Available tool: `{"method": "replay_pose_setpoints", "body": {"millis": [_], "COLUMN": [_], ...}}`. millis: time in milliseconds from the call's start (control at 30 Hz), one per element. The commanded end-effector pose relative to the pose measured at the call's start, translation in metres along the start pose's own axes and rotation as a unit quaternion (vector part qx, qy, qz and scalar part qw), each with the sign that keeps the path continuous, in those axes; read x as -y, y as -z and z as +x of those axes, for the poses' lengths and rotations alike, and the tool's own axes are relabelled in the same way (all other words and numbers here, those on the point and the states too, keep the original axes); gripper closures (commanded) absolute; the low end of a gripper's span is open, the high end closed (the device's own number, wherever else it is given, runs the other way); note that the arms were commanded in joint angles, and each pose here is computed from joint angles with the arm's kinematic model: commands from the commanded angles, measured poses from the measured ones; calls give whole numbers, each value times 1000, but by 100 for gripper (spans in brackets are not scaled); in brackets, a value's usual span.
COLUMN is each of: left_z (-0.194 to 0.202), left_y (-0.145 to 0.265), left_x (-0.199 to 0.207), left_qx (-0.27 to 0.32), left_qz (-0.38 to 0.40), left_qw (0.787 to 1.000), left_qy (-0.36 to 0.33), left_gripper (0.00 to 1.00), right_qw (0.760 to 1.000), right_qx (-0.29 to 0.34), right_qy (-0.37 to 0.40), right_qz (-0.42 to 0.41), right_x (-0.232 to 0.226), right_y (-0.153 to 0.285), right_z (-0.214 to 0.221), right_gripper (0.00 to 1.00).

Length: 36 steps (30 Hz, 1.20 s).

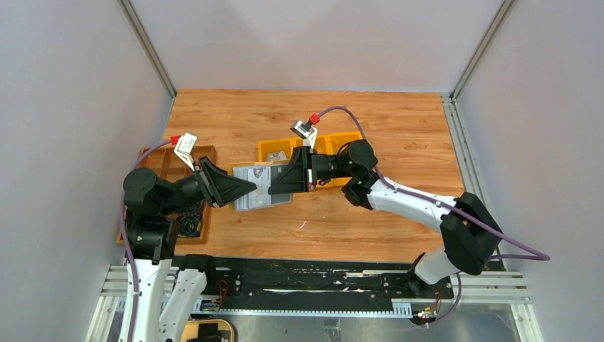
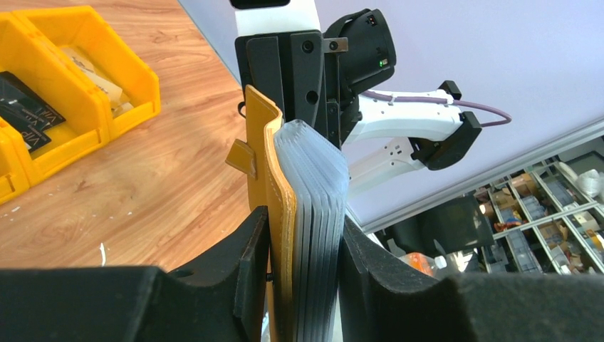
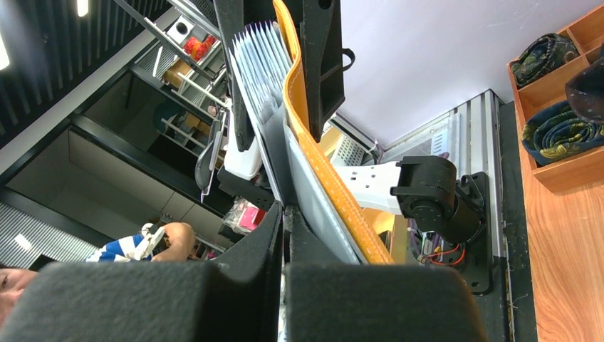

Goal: Take the credit cards out of the card holder
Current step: Remove the credit card from the card holder.

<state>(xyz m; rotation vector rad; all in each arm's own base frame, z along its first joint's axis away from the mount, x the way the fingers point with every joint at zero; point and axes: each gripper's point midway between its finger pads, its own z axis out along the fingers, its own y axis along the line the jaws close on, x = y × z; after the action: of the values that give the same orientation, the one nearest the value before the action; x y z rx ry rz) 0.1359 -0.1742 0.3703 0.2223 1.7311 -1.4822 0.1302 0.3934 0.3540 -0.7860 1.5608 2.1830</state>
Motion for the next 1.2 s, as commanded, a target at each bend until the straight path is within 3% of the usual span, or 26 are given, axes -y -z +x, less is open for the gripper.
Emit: {"method": "replay_pose_setpoints", "body": {"millis": [0,233,367,633,700,833,1167], "left_z": [-7,-9,-9,-11,-11,-12,-17], "left_y": [5,5,5,5,5,4,4], "left_x": [33,35,33,32,29,27,29], "left_qx": [4,5,7,13,14,15,24], "left_qz": [42,43,40,34,28,22,15], "left_qw": [998,998,998,998,998,998,997], "left_qy": [-48,-49,-48,-51,-54,-57,-71], "left_gripper": [78,84,89,98,100,100,100], "right_qw": [1000,1000,1000,999,999,999,998], "right_qx": [16,23,27,32,34,38,55], "right_qy": [6,1,8,11,11,7,5], "right_qz": [4,-7,-14,-33,-37,-34,-17], "right_x": [0,-3,-9,-18,-20,-19,-13], "right_y": [8,10,6,0,0,4,25], "right_z": [-5,-4,-12,-24,-25,-24,-22], "right_gripper": [100,100,82,74,77,100,100]}}
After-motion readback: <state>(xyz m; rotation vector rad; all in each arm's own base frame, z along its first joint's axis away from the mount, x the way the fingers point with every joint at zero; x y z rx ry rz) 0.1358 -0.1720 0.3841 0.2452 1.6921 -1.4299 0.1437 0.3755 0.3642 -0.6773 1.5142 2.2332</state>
